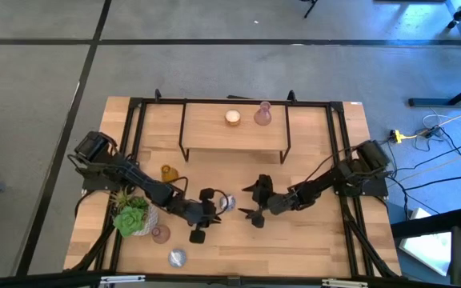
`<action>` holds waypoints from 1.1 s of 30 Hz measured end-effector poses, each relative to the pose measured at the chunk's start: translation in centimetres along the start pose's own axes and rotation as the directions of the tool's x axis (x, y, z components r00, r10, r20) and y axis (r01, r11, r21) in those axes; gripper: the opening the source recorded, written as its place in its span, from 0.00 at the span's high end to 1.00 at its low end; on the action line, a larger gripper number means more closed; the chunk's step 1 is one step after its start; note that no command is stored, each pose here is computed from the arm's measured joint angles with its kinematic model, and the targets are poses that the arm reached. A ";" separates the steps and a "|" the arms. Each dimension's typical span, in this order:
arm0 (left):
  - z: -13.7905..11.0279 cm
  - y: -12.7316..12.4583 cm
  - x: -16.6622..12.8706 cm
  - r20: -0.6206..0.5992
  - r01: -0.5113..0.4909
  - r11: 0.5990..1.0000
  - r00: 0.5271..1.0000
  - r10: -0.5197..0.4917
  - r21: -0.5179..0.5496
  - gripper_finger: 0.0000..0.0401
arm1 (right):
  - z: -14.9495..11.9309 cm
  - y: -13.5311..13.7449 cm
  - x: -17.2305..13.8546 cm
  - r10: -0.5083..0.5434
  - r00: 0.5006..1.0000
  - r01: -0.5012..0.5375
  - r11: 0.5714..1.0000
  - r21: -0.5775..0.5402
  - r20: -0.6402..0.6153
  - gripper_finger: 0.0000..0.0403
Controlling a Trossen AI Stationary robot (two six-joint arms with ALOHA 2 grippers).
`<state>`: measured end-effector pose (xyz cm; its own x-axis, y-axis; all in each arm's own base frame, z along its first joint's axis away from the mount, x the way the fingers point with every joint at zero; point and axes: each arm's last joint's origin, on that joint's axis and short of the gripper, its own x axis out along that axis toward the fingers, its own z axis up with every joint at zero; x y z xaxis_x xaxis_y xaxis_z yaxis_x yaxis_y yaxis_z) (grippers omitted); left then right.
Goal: Pick & Place candle stick holders
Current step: Put the top blue scented candle on the shelf
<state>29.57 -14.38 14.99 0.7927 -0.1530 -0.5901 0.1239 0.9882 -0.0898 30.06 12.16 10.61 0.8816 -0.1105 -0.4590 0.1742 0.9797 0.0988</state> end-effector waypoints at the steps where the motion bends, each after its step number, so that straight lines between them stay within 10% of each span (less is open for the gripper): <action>1: 0.2 -0.2 -0.1 0.018 0.010 1.000 1.000 -0.010 0.010 0.92 | -0.1 -0.2 0.2 0.005 1.000 -0.005 1.000 0.002 -0.006 0.10; 14: 3.4 -4.4 -4.9 0.335 -0.039 0.986 0.942 -0.018 0.163 0.92 | 0.3 -0.4 2.4 0.093 0.995 -0.094 0.996 -0.006 -0.035 0.10; 33: 3.2 -5.7 -6.0 0.358 -0.048 0.979 0.933 -0.026 0.197 0.92 | 1.0 0.0 7.0 0.102 0.981 -0.111 0.993 -0.048 -0.163 0.10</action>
<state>26.00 -19.10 21.61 0.9503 -0.1691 -0.2615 0.2005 0.9748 0.0983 36.67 11.17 8.31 0.8116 0.0188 -0.5839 0.0539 0.9928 0.1068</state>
